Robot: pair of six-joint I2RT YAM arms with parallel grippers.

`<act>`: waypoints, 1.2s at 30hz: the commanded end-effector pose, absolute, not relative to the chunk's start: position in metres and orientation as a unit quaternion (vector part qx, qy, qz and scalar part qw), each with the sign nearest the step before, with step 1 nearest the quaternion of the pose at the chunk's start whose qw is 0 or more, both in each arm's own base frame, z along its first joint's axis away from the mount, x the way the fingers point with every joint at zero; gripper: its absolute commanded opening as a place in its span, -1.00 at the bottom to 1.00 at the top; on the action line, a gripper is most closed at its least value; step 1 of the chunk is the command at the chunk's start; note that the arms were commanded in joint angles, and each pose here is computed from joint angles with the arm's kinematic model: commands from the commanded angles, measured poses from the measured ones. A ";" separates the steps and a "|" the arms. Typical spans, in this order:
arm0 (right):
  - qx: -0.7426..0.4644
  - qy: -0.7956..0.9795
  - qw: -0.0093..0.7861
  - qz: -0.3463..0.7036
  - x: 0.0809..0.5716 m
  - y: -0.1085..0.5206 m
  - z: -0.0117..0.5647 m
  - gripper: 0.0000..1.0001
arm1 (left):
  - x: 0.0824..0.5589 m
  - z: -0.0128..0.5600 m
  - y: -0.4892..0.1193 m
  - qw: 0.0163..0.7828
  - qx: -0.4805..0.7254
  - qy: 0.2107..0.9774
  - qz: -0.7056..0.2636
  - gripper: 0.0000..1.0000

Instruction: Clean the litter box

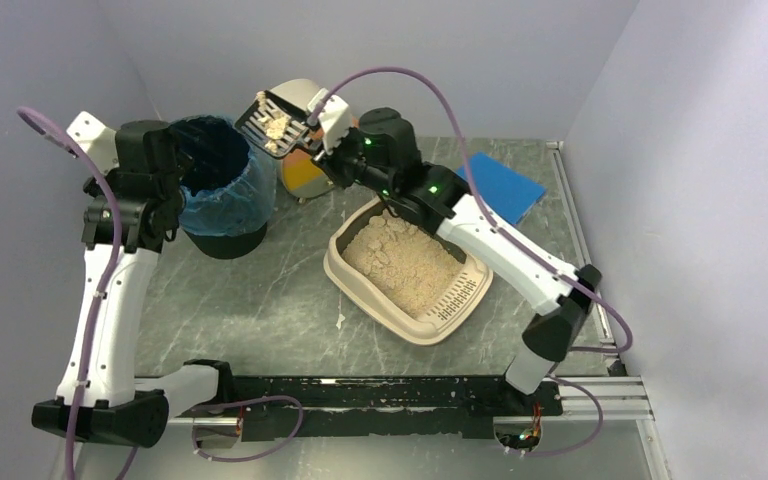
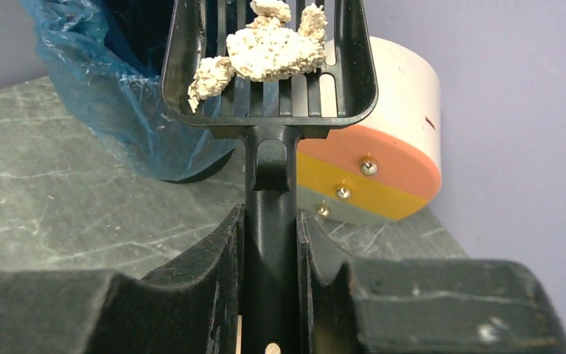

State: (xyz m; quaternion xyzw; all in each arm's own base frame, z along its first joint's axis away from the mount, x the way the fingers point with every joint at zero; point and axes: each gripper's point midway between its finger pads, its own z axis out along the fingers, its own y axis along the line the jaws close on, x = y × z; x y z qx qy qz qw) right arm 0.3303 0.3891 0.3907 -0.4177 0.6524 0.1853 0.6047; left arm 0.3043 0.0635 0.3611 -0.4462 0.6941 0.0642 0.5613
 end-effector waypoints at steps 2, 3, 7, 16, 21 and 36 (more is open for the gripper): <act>-0.441 0.604 0.643 0.167 0.340 0.423 0.404 -1.00 | 0.305 0.386 0.094 0.568 -0.497 0.647 0.113 0.71; -0.452 0.592 0.648 0.157 0.341 0.431 0.402 -1.00 | 0.308 0.386 0.098 0.562 -0.504 0.646 0.109 0.72; -0.480 0.554 0.676 0.080 0.357 0.455 0.394 -1.00 | 0.312 0.384 0.119 0.550 -0.538 0.632 0.095 0.70; -0.550 0.418 0.715 -0.110 0.379 0.500 0.380 -1.00 | 0.307 0.414 0.135 0.569 -0.537 0.622 0.030 0.69; -0.553 0.360 0.730 -0.177 0.377 0.509 0.386 -1.00 | 0.308 0.443 0.127 0.597 -0.516 0.614 -0.003 0.69; -0.588 0.172 0.696 -0.374 0.367 0.536 0.372 -1.00 | 0.312 0.444 0.133 0.603 -0.505 0.617 0.014 0.74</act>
